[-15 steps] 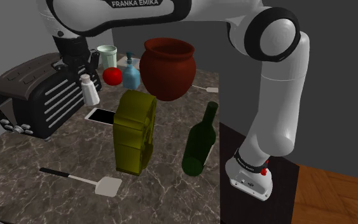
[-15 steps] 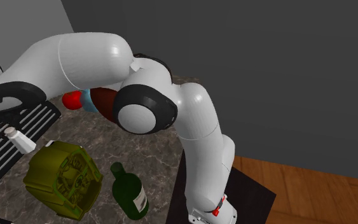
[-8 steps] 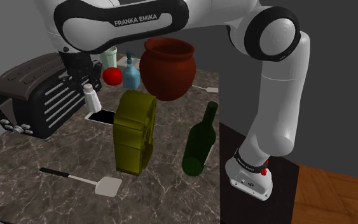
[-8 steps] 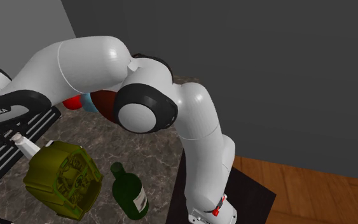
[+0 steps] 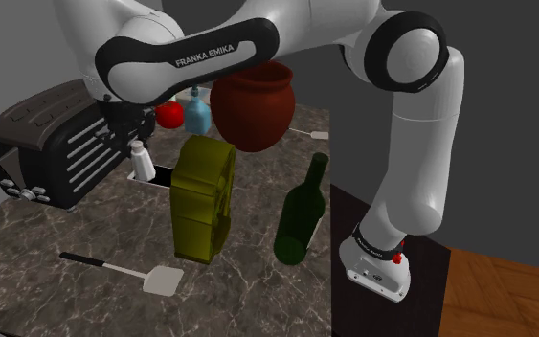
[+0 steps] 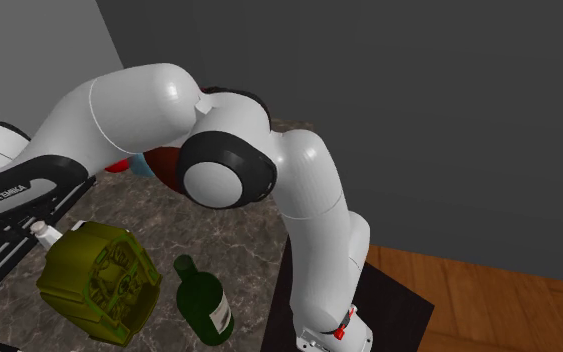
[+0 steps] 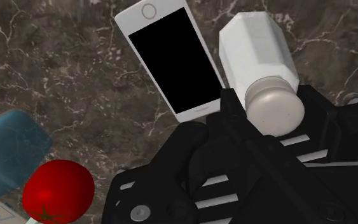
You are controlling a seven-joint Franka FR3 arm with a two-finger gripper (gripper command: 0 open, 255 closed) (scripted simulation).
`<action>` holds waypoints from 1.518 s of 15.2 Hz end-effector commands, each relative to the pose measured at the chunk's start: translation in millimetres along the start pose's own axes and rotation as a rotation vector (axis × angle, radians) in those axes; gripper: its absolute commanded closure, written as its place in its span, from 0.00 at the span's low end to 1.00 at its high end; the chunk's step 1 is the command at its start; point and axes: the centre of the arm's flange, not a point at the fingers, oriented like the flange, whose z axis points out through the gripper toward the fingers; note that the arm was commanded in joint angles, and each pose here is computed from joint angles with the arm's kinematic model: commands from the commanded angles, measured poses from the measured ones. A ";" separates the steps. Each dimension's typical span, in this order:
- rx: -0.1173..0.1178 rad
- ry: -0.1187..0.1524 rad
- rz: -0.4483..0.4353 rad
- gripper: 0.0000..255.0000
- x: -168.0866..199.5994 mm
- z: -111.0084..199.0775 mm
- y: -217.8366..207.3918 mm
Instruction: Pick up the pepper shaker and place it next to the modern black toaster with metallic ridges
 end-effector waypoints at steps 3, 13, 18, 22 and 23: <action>0.000 0.000 0.000 1.00 -3.0 21.1 -1.3; 0.000 0.000 0.000 1.00 -10.9 73.1 -5.6; 0.000 0.000 0.000 1.00 -13.0 86.8 -6.8; 0.000 0.000 0.000 1.00 -12.9 86.8 -6.8; 0.000 0.000 0.000 1.00 -12.9 86.8 -6.8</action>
